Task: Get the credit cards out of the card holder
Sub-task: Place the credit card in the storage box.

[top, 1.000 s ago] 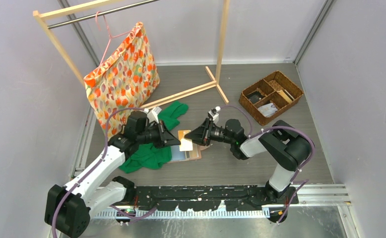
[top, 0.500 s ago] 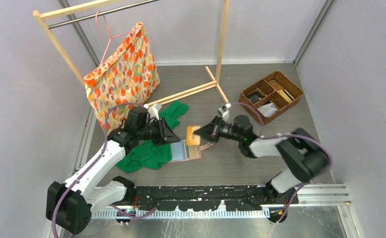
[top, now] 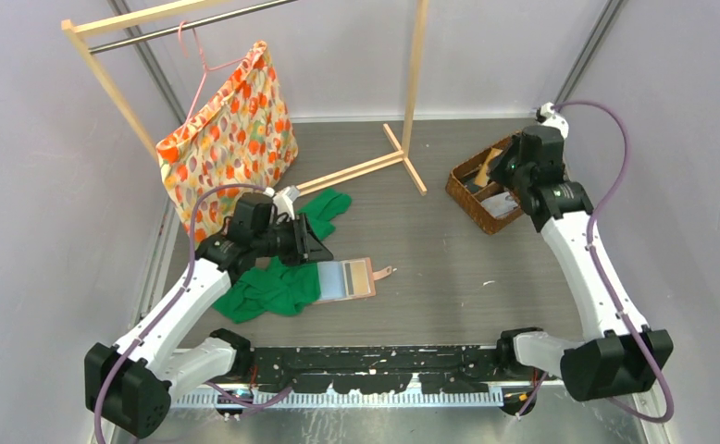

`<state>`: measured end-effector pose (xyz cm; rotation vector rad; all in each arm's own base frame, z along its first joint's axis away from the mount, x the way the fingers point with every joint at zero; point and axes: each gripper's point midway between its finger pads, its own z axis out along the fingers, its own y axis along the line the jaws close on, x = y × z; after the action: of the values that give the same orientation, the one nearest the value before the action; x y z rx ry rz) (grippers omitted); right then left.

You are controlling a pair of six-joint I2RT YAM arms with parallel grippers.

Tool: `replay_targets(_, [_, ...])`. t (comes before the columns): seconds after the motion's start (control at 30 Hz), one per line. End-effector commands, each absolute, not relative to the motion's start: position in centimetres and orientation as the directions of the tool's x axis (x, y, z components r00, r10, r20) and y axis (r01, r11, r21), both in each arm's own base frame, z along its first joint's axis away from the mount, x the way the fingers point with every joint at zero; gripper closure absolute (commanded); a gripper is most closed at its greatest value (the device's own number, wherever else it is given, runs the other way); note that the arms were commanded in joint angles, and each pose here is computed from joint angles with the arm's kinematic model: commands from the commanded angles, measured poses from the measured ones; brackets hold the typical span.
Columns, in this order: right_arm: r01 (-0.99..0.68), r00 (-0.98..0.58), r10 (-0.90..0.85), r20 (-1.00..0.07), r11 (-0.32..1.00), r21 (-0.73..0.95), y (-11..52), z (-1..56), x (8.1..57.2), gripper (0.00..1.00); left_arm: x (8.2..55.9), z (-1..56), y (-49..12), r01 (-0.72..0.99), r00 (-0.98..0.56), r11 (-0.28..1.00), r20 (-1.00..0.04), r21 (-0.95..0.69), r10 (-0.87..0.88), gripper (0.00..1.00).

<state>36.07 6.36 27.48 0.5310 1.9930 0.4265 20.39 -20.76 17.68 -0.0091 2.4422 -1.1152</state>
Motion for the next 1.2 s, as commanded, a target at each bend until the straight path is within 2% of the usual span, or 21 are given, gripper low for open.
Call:
replay_targets(0.0, [0.380, -0.446, 0.077, -0.892, 0.918, -0.111, -3.2, 27.6, 37.1, 0.99, 20.7, 19.2, -21.1, 0.233, -0.884, 0.650, -0.436, -0.723, -0.167, 0.68])
replay_targets(0.1, [0.439, -0.409, -0.118, -0.905, 0.843, -0.309, -6.1, 29.7, 40.5, 0.99, 20.6, 19.3, -21.2, 0.230, -0.889, 0.651, -0.429, -0.723, -0.162, 0.68])
replay_targets(0.23, [0.511, -0.420, -0.118, -0.900, 0.789, -0.341, -9.1, 30.9, 44.3, 0.99, 20.7, 19.7, -21.3, 0.234, -0.886, 0.645, -0.433, -0.727, -0.167, 0.68])
replay_targets(0.33, [0.616, -0.340, 0.062, -0.938, 0.769, -0.173, -11.8, 30.5, 45.5, 0.99, 20.8, 19.8, -21.3, 0.237, -0.884, 0.643, -0.435, -0.728, -0.168, 0.68])
replay_targets(0.43, [0.738, -0.155, 0.362, -0.919, 0.661, 0.136, -14.1, 29.2, 45.8, 1.00, 20.9, 19.6, -21.5, 0.236, -0.888, 0.640, -0.430, -0.731, -0.162, 0.68])
replay_targets(0.57, [0.764, 0.014, 0.619, -0.785, 0.499, 0.408, -13.7, 26.3, 47.1, 0.99, 21.0, 19.2, -21.6, 0.237, -0.892, 0.638, -0.425, -0.733, -0.155, 0.68])
replay_targets(0.7, [0.723, 0.213, 0.760, -0.614, 0.300, 0.622, -12.7, 23.3, 48.6, 0.99, 20.9, 19.0, -21.5, 0.234, -0.891, 0.637, -0.424, -0.734, -0.161, 0.69])
replay_targets(0.87, [0.658, 0.417, 0.827, -0.378, 0.013, 0.753, -11.8, 19.8, 49.1, 0.99, 20.9, 18.7, -21.8, 0.223, -0.895, 0.624, -0.412, -0.749, -0.175, 0.69])
replay_targets(0.93, [0.649, 0.486, 0.804, -0.343, -0.069, 0.758, -11.5, 19.0, 48.8, 0.99, 20.9, 18.6, -21.9, 0.227, -0.898, 0.615, -0.407, -0.755, -0.169, 0.69])
replay_targets(1.07, [0.611, 0.604, 0.725, -0.332, -0.153, 0.776, -10.6, 18.9, 48.5, 0.99, 21.2, 18.5, -22.1, 0.223, -0.900, 0.612, -0.402, -0.758, -0.170, 0.69])
replay_targets(1.17, [0.550, 0.698, 0.665, -0.268, -0.257, 0.795, -10.4, 18.2, 48.2, 0.99, 21.3, 18.6, -22.3, 0.221, -0.902, 0.607, -0.397, -0.763, -0.170, 0.69])
